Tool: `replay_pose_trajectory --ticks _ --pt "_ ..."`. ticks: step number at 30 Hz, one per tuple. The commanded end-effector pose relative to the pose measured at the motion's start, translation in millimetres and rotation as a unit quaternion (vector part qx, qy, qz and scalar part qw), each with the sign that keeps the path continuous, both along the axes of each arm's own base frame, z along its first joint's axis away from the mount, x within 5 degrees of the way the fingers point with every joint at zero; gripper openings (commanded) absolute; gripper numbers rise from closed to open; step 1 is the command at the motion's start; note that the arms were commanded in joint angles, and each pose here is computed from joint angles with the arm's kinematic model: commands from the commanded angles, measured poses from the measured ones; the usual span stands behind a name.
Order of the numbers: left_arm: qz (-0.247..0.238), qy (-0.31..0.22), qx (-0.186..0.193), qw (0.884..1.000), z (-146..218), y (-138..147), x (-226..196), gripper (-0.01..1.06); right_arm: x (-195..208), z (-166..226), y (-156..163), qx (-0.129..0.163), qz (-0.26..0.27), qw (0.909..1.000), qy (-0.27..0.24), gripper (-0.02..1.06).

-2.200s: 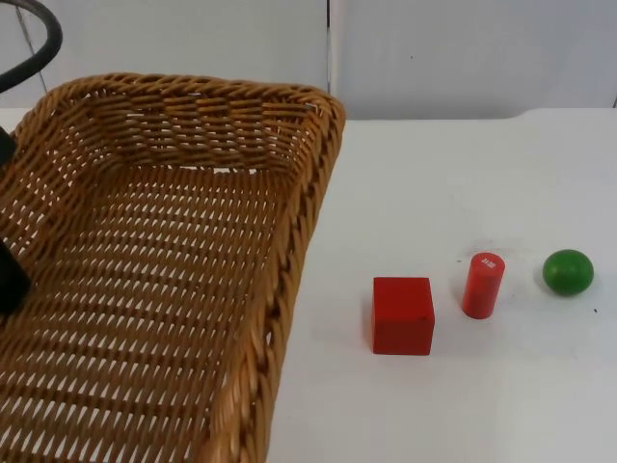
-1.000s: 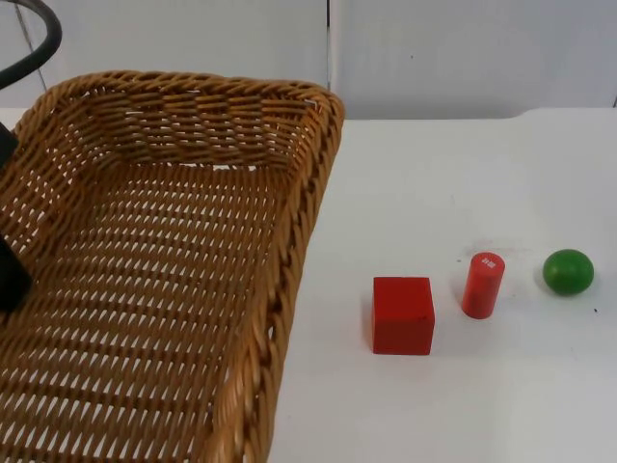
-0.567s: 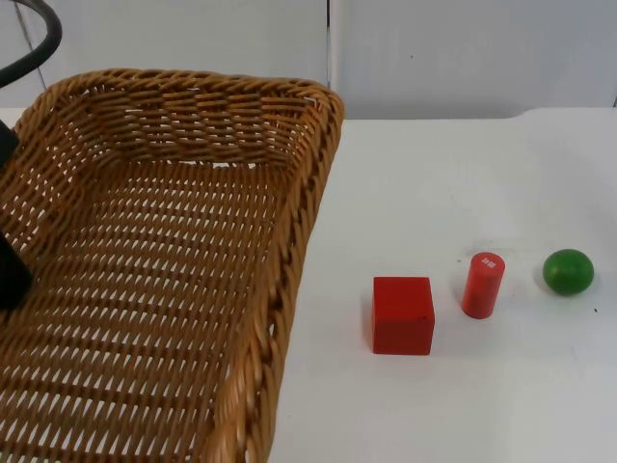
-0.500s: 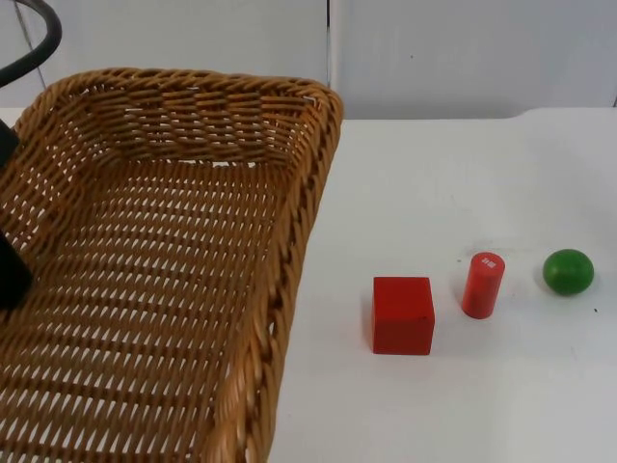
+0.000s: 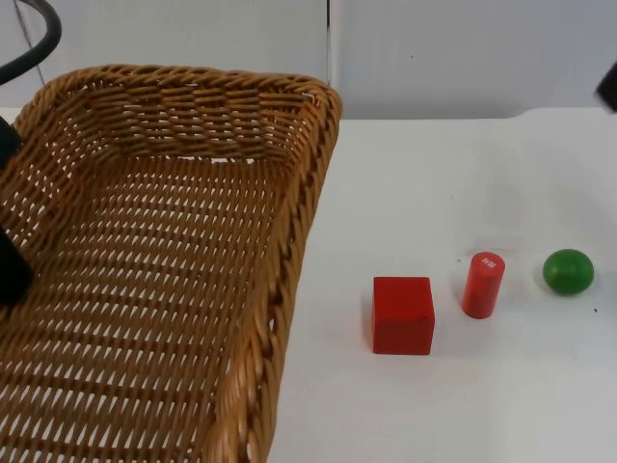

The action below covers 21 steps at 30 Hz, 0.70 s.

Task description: Pick up the basket with the left hand and place the object to the left of the red cylinder into the basket with the right hand.

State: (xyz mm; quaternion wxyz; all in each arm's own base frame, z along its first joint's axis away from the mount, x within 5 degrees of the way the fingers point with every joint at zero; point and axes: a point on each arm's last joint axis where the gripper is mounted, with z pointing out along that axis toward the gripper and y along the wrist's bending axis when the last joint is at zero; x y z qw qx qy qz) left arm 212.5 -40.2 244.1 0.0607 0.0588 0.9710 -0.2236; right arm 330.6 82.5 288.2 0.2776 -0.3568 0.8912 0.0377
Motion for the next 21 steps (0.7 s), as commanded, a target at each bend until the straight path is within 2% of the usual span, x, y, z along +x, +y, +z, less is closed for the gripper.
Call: replay_pose_trajectory --ticks 1,2,6,8,13,14,17,21 --pt "0.005 -0.001 -0.017 1.0 3.2 -2.5 -2.0 0.0 6.2 -10.7 24.4 -0.023 0.075 0.9969 0.0 1.01" --pt "0.005 -0.001 -0.017 1.0 3.2 -2.5 -2.0 0.0 6.2 -10.7 24.4 -0.023 0.075 0.9969 0.0 1.01" --pt "0.007 -0.001 -0.017 1.0 3.2 -2.5 -2.0 0.0 8.5 -35.2 55.2 -0.056 0.168 0.9841 0.005 1.01" --pt "0.007 -0.001 -0.017 1.0 3.2 -2.5 -2.0 0.0 8.7 -41.7 61.8 -0.062 0.185 0.9807 0.008 1.01" --pt "0.009 0.0 -0.017 1.0 3.2 -2.5 -2.0 0.0 4.5 -71.2 94.6 -0.084 0.26 0.9617 0.024 1.01" --pt "0.009 0.0 -0.017 1.0 3.2 -2.5 -2.0 0.0 4.5 -71.2 94.6 -0.084 0.26 0.9617 0.024 1.01" --pt "0.009 0.0 -0.017 1.0 3.2 -2.5 -2.0 0.0 0.9 -89.9 111.6 -0.092 0.29 0.9519 0.038 1.01" --pt "0.009 0.0 -0.017 1.0 3.2 -2.5 -2.0 0.0 -0.7 -104.6 120.1 -0.098 0.306 0.9456 0.052 1.01"
